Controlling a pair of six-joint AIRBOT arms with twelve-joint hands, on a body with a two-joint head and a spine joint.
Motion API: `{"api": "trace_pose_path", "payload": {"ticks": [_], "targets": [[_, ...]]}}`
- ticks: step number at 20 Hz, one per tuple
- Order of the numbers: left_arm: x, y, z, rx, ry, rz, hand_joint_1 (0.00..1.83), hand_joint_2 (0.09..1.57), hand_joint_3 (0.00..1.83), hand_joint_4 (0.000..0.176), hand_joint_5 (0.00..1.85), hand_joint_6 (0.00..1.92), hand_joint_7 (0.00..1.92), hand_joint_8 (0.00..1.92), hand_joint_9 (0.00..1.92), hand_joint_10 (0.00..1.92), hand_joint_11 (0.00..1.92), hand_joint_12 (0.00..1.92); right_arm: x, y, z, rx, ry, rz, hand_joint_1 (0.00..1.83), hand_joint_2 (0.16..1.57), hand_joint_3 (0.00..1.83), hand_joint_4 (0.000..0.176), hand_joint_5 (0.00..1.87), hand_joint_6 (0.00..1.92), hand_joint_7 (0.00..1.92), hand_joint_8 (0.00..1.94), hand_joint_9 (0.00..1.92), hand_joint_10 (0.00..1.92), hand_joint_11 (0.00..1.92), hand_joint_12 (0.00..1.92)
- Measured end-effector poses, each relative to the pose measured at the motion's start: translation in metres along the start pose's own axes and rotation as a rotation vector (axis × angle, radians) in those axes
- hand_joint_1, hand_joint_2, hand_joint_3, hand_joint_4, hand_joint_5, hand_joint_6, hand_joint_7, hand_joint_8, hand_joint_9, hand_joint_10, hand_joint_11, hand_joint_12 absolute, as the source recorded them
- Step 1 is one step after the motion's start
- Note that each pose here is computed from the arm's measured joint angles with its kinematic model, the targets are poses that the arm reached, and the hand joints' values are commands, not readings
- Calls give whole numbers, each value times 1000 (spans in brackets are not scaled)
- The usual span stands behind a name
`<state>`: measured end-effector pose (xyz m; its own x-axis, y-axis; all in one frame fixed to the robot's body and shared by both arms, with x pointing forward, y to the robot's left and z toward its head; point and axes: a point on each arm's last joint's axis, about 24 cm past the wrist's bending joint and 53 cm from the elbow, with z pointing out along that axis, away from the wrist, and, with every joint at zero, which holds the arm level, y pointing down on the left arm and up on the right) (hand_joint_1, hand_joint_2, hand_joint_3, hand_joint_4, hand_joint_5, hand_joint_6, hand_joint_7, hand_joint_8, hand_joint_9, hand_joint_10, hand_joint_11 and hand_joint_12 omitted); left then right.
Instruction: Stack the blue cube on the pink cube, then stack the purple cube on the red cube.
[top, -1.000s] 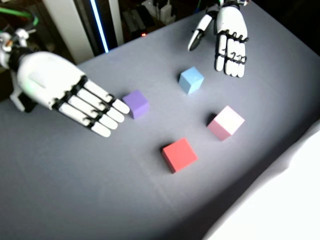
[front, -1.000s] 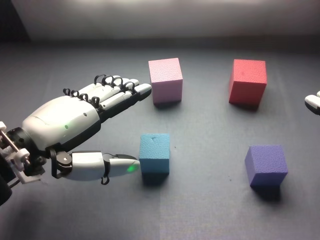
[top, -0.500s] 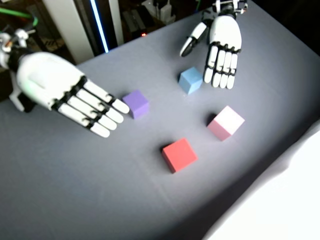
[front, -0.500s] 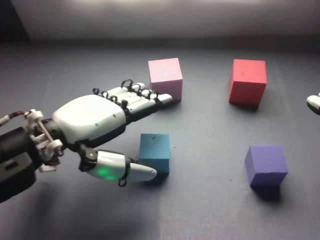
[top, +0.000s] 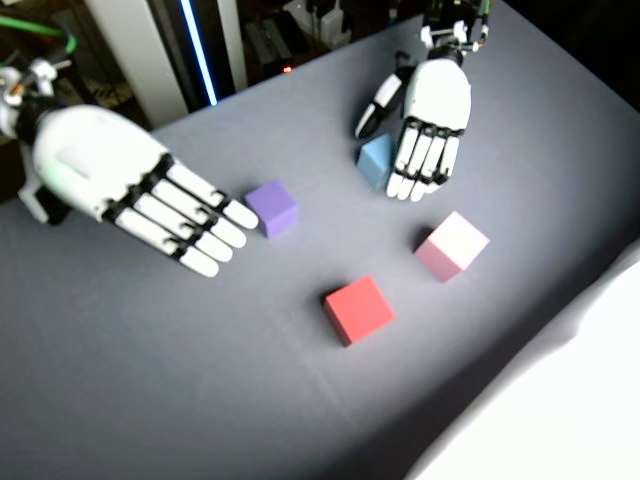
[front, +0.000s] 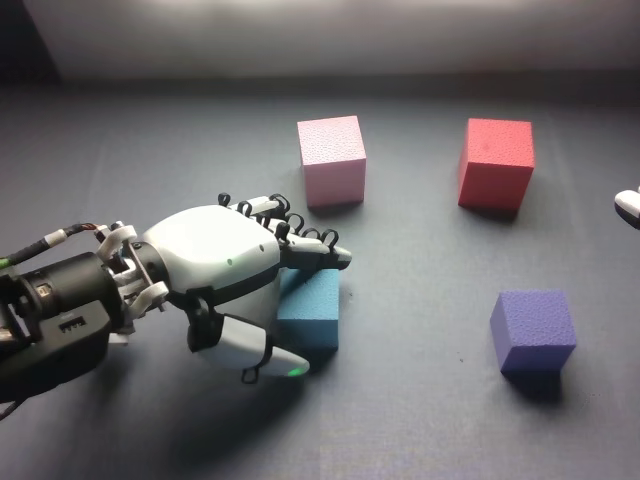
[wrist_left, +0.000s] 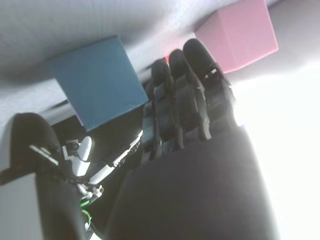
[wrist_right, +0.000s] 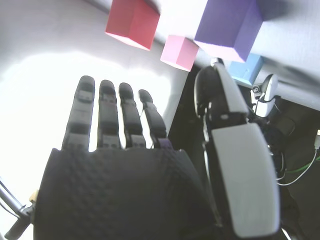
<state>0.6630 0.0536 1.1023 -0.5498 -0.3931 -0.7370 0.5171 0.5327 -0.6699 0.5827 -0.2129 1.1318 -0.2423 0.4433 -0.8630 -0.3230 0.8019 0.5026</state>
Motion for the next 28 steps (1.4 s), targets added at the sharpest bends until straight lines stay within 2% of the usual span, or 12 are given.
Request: {"api": "trace_pose_path", "payload": {"ticks": [1, 2, 4, 7, 8, 13, 15, 16, 19, 21, 24, 28], "targets": [[1, 0, 0, 0, 1, -3, 878, 1086, 2, 0, 735, 99, 808, 710, 711, 1307, 600, 1884, 0, 0, 0, -1, -1, 0, 734, 1286, 0, 0, 0, 0, 0, 0, 0, 0, 0, 0], [0, -2, 1, 8, -3, -3, 1082, 1140, 9, 0, 865, 905, 1108, 1658, 1266, 1798, 1326, 1914, 0, 0, 0, -2, 0, 0, 735, 1284, 0, 0, 0, 0, 0, 0, 0, 0, 0, 0], [-4, -5, 5, 20, -17, -13, 1124, 1182, 14, 0, 840, 1205, 1401, 1910, 1598, 1916, 1700, 1921, 0, 0, 0, -1, 0, 0, 730, 1287, 0, 0, 0, 0, 0, 0, 0, 0, 0, 0], [-7, -7, 4, 27, -21, 0, 1094, 1217, 8, 0, 786, 1308, 952, 1802, 1193, 1921, 1324, 1921, 2, -3, -1, 8, 5, 2, 771, 1276, 0, 0, 0, 0, 0, 0, 0, 0, 1, 1], [-9, -7, 2, 25, -21, 3, 1092, 1225, 8, 0, 772, 1323, 1067, 1897, 1311, 1921, 1447, 1921, 1, -2, -1, 7, 5, 2, 765, 1277, 0, 0, 0, 0, 0, 0, 0, 0, 12, 7], [-63, -37, 1, 94, -136, 65, 1196, 1259, 0, 0, 701, 1160, 768, 1630, 843, 1749, 866, 1910, 1, -2, -1, 7, 3, 4, 759, 1282, 0, 0, 0, 0, 0, 0, 0, 0, 15, 14], [-89, -47, 7, 114, -187, 89, 1195, 1253, 3, 0, 703, 1333, 740, 1502, 930, 1864, 981, 1908, 1, -3, -1, 8, 3, 5, 761, 1287, 0, 0, 0, 0, 0, 0, 0, 0, 0, 0], [-100, -50, 11, 116, -210, 93, 1128, 1223, 0, 0, 777, 1291, 943, 1837, 1180, 1910, 1257, 1918, 1, -3, -1, 11, 2, 6, 764, 1289, 1, 0, 0, 0, 0, 0, 0, 0, 0, 0], [-129, -53, 22, 94, -262, 120, 1112, 1204, 0, 0, 814, 1252, 1178, 1920, 1415, 1921, 1486, 1921, 1, -3, -1, 11, 3, 7, 807, 1283, 0, 0, 0, 0, 0, 0, 0, 0, 0, 0], [-142, -50, 28, 75, -284, 114, 1148, 1295, 15, 0, 604, 1341, 783, 1762, 1069, 1913, 1216, 1921, 2, -3, -1, 9, 3, 9, 822, 1280, 0, 0, 0, 0, 0, 0, 0, 0, 0, 0], [-156, -44, 41, 37, -308, 112, 1094, 1234, 0, 0, 771, 1324, 1027, 1917, 1262, 1921, 1390, 1921, 4, -3, 0, 10, 7, 12, 829, 1286, 1, 0, 0, 0, 0, 0, 0, 0, 0, 0], [-155, -28, 58, -19, -295, 71, 1194, 1266, 0, 0, 684, 1164, 770, 1662, 1043, 1861, 1147, 1921, 6, -4, 0, 12, 11, 17, 806, 1278, 0, 0, 0, 0, 0, 0, 0, 0, 4, 2]]}}
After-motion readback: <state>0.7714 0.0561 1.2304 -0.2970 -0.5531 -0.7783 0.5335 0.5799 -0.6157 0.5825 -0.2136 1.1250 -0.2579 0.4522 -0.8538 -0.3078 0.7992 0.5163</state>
